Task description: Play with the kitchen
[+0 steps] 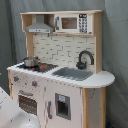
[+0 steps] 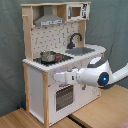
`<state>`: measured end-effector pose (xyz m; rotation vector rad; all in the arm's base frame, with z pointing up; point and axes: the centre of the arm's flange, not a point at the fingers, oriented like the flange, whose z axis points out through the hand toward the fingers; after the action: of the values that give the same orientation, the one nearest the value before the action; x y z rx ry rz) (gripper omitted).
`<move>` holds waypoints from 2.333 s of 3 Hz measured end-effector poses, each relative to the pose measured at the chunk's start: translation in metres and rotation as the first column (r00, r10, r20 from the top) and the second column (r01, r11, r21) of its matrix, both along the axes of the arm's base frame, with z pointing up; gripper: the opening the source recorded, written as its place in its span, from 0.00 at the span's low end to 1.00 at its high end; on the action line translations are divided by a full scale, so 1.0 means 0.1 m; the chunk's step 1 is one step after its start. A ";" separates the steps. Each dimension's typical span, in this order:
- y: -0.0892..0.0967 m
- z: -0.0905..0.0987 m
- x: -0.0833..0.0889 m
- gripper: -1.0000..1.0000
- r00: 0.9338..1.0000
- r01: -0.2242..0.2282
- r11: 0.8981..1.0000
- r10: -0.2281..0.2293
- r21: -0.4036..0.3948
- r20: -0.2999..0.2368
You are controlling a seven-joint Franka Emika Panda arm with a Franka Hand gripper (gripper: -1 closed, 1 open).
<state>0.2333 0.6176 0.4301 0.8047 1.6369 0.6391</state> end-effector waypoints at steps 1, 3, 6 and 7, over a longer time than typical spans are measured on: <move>-0.12 -0.15 0.00 1.00 0.999 -0.044 0.997 0.044 -0.055 -0.009; -0.60 -0.47 0.22 1.00 0.999 0.018 0.976 -0.008 -0.216 0.045; -1.10 -0.67 0.34 1.00 0.983 0.129 0.983 -0.110 -0.131 0.147; -1.23 -0.77 0.37 1.00 0.977 0.140 0.986 -0.123 -0.094 0.175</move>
<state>0.2706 0.4946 0.3530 0.7542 1.4384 0.5084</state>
